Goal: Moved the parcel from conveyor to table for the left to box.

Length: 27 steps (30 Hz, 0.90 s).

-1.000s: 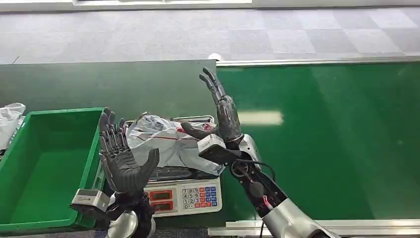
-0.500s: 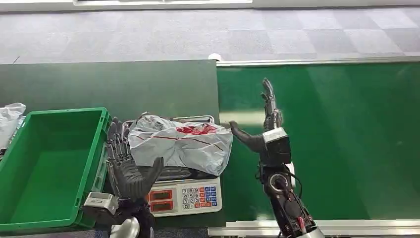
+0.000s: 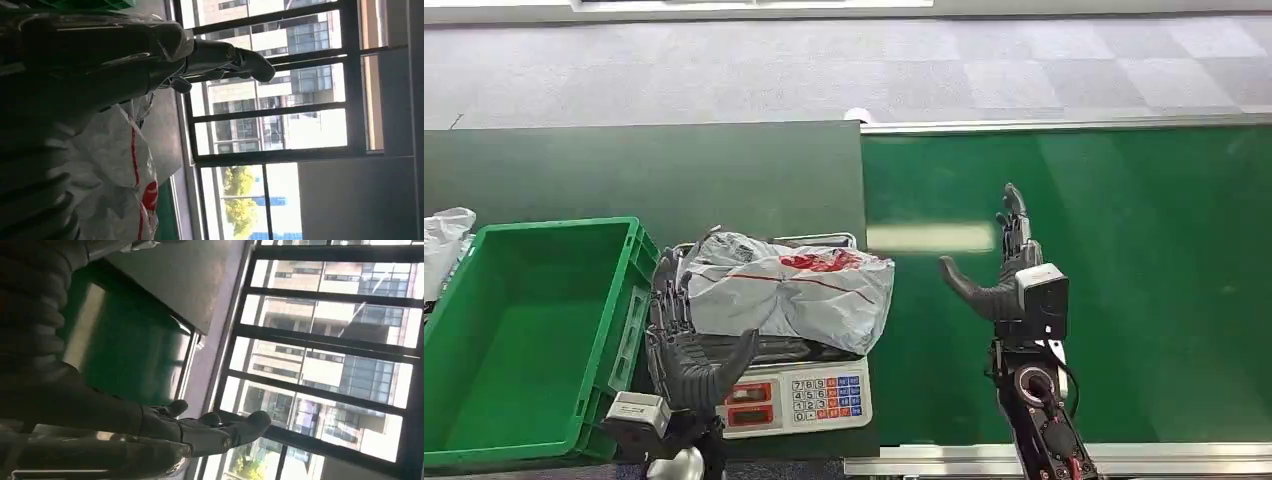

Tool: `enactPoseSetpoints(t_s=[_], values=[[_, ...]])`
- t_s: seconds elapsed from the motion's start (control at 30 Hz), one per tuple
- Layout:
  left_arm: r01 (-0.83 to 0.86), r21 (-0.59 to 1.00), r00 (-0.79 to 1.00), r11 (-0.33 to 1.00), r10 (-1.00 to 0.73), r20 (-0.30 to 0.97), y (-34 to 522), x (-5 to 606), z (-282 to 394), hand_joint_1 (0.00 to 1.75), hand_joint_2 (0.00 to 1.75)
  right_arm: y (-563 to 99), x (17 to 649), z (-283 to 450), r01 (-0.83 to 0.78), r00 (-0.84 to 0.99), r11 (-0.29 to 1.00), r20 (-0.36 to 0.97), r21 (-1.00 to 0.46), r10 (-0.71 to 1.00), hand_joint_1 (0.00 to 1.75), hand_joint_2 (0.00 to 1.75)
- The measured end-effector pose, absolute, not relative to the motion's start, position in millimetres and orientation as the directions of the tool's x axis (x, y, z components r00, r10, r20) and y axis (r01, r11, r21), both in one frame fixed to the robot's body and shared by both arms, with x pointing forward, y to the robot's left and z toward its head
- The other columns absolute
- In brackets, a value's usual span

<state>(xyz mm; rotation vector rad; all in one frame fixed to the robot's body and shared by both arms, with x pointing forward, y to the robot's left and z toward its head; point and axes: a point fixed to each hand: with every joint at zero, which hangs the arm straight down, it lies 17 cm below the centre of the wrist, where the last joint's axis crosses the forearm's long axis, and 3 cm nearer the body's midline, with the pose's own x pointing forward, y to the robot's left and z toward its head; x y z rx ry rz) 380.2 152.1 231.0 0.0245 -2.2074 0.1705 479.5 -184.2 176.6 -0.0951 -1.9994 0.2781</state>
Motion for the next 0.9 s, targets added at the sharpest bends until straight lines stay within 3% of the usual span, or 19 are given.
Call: enactPoseSetpoints(t_s=[0.2,0.53,0.7,0.9], values=[[-0.041,-0.075,-0.567,0.996,0.038,0.823,142.7,381.4,223.2,0.0,1.75,-187.0,477.1,155.7,-0.13,-0.347,0.971,0.927,-0.2,0.144,0.0,1.75],[-0.095,0.195,-0.579,0.976,-0.213,0.787,135.3,374.5,210.3,0.0,1.75,-187.0,415.0,101.7,-0.24,-0.28,0.944,0.947,-0.227,0.157,0.0,1.75],[-0.054,0.254,-0.547,0.966,-0.241,0.802,127.4,379.3,199.3,0.0,1.75,-181.4,391.1,85.4,-0.27,-0.254,0.932,0.952,-0.241,0.172,0.0,1.75],[-0.136,0.37,-0.615,0.919,-0.371,0.696,126.3,387.4,209.8,0.0,1.75,-175.8,381.3,87.9,-0.283,-0.268,0.929,0.95,-0.239,0.163,0.0,1.75]])
